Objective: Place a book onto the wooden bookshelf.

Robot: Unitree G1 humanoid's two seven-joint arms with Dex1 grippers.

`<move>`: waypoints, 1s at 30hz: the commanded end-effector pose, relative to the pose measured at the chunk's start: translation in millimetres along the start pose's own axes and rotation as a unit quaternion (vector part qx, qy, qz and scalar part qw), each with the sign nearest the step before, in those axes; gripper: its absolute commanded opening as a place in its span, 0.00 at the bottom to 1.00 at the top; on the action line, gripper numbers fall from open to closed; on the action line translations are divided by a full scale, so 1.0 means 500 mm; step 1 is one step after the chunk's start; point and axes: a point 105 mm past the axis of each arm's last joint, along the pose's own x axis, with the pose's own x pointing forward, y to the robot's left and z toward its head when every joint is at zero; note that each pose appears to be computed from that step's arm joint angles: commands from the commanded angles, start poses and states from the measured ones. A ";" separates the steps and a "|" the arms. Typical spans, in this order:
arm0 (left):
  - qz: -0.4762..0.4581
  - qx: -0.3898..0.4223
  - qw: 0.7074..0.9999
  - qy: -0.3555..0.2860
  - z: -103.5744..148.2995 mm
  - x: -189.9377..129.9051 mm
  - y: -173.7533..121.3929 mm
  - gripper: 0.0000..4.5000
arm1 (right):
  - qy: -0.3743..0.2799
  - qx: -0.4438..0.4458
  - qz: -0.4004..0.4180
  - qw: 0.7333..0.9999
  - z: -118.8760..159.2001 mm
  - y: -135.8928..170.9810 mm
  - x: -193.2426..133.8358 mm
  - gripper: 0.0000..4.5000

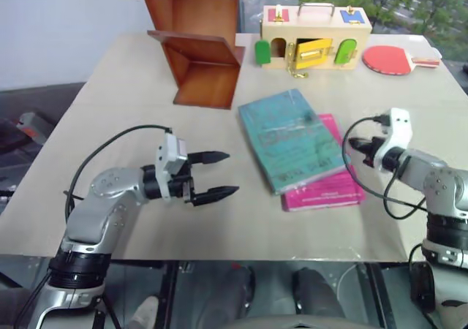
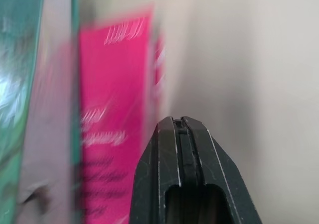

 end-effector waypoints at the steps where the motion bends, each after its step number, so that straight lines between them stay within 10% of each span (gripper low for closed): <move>1: 0.014 0.022 1.000 -0.002 0.011 -0.019 0.012 1.00 | -0.091 -0.075 0.024 0.993 0.066 0.006 -0.083 0.12; 11: 0.020 0.019 1.000 0.012 -0.007 -0.036 0.038 1.00 | -0.046 -0.168 0.202 0.964 0.003 0.145 -0.306 0.99; 20: 0.103 -0.140 0.985 -0.012 -0.014 -0.046 0.099 1.00 | -0.061 -0.198 0.217 0.954 -0.002 0.176 -0.348 0.99; 30: 0.145 -0.518 0.843 0.023 -0.074 0.078 0.122 1.00 | -0.109 -0.243 0.288 0.920 0.033 0.261 -0.304 0.99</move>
